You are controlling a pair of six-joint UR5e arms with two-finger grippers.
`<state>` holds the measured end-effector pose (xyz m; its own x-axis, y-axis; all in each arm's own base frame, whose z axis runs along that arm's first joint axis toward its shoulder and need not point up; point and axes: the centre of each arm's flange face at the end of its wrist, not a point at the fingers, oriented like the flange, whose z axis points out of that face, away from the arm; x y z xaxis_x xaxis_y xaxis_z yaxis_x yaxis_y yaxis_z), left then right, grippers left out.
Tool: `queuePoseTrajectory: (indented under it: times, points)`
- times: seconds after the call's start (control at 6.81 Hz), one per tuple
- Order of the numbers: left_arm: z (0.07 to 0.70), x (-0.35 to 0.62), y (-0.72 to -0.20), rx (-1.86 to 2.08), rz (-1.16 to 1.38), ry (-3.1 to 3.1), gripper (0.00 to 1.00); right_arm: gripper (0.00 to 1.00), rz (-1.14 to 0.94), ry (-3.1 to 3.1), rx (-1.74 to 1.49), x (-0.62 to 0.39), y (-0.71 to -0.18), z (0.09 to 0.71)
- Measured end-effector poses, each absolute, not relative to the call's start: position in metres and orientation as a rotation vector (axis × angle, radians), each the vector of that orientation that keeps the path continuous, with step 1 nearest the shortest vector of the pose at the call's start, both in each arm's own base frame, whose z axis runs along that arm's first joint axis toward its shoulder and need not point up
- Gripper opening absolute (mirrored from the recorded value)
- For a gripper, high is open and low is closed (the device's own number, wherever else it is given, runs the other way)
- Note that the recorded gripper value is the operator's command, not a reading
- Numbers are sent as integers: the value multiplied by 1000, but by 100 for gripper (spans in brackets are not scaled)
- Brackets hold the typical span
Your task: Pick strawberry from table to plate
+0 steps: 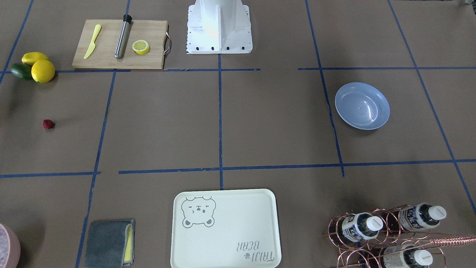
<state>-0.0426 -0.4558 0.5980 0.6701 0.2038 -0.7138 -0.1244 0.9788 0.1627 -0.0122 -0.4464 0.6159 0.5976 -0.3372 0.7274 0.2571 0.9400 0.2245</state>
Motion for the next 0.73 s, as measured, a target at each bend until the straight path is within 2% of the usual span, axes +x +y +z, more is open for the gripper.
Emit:
queuePoseTrajectory:
  times: [0.73]
  points:
    - [601,-28,-459,222,266,840,100,100,-349,-866,107,-13,-448,614]
